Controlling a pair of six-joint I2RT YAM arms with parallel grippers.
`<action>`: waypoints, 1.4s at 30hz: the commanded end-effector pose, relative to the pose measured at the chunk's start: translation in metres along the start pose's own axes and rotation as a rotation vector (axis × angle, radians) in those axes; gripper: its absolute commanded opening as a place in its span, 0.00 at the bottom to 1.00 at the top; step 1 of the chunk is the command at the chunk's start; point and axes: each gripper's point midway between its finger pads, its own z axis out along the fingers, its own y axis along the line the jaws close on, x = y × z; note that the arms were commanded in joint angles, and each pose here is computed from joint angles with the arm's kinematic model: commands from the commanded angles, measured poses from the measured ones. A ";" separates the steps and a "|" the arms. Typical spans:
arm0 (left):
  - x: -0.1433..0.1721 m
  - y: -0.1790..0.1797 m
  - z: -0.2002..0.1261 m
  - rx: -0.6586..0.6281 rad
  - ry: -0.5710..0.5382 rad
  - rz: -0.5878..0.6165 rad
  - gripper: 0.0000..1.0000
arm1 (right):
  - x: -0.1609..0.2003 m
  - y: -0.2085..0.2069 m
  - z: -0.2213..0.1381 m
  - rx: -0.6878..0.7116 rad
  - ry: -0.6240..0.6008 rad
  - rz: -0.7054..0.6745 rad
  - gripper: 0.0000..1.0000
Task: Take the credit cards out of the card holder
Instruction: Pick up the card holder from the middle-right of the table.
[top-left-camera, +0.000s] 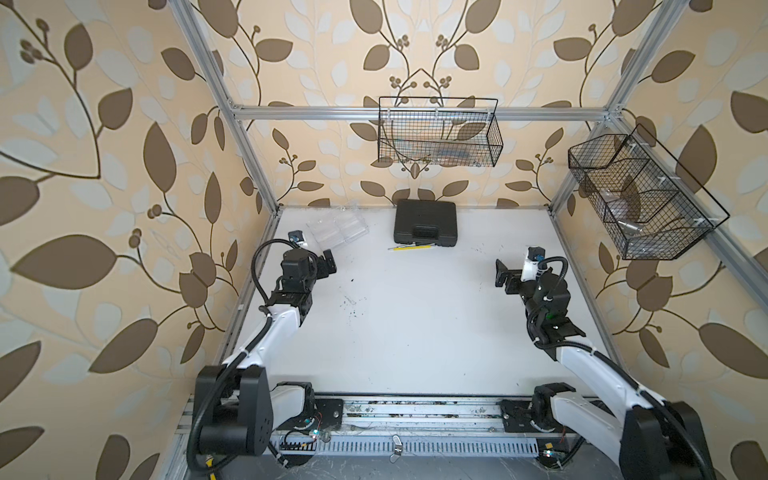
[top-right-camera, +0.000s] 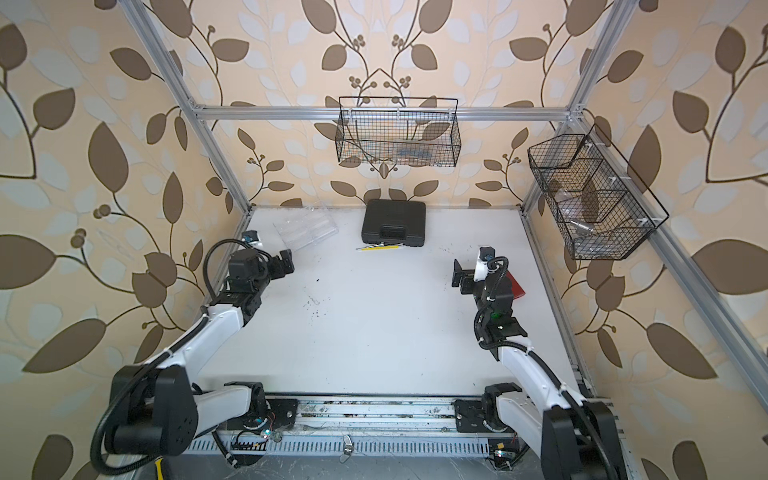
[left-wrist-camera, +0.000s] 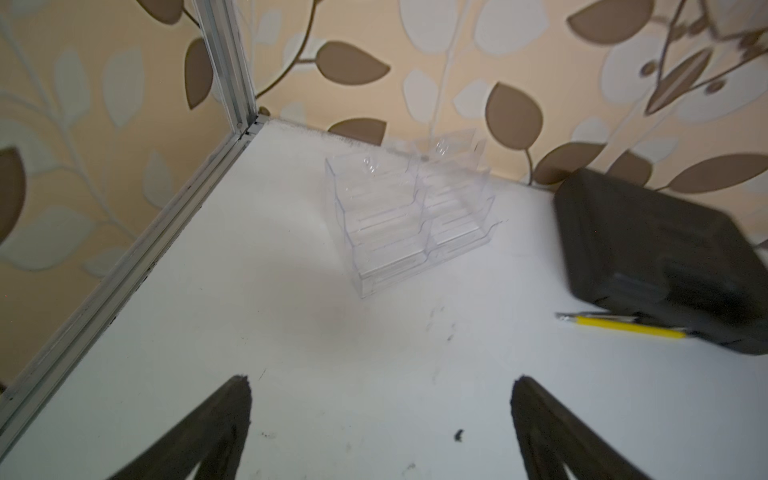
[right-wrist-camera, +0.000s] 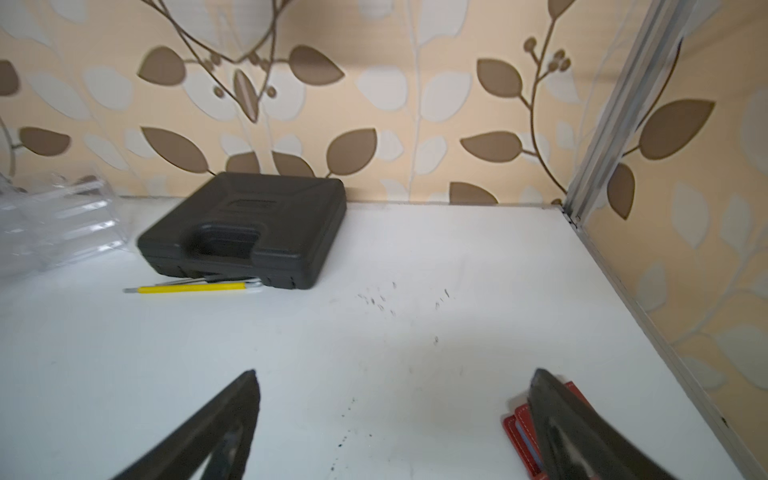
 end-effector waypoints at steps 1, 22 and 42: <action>0.003 -0.001 -0.028 -0.016 0.126 -0.138 0.99 | 0.010 0.008 -0.023 -0.023 0.120 0.055 1.00; -0.047 0.003 -0.083 -0.159 0.365 -0.224 0.99 | -0.069 0.072 -0.082 -0.293 0.279 0.171 1.00; -0.001 0.018 0.005 -0.350 0.636 -0.214 0.90 | -0.057 0.101 -0.078 -0.377 0.421 0.238 1.00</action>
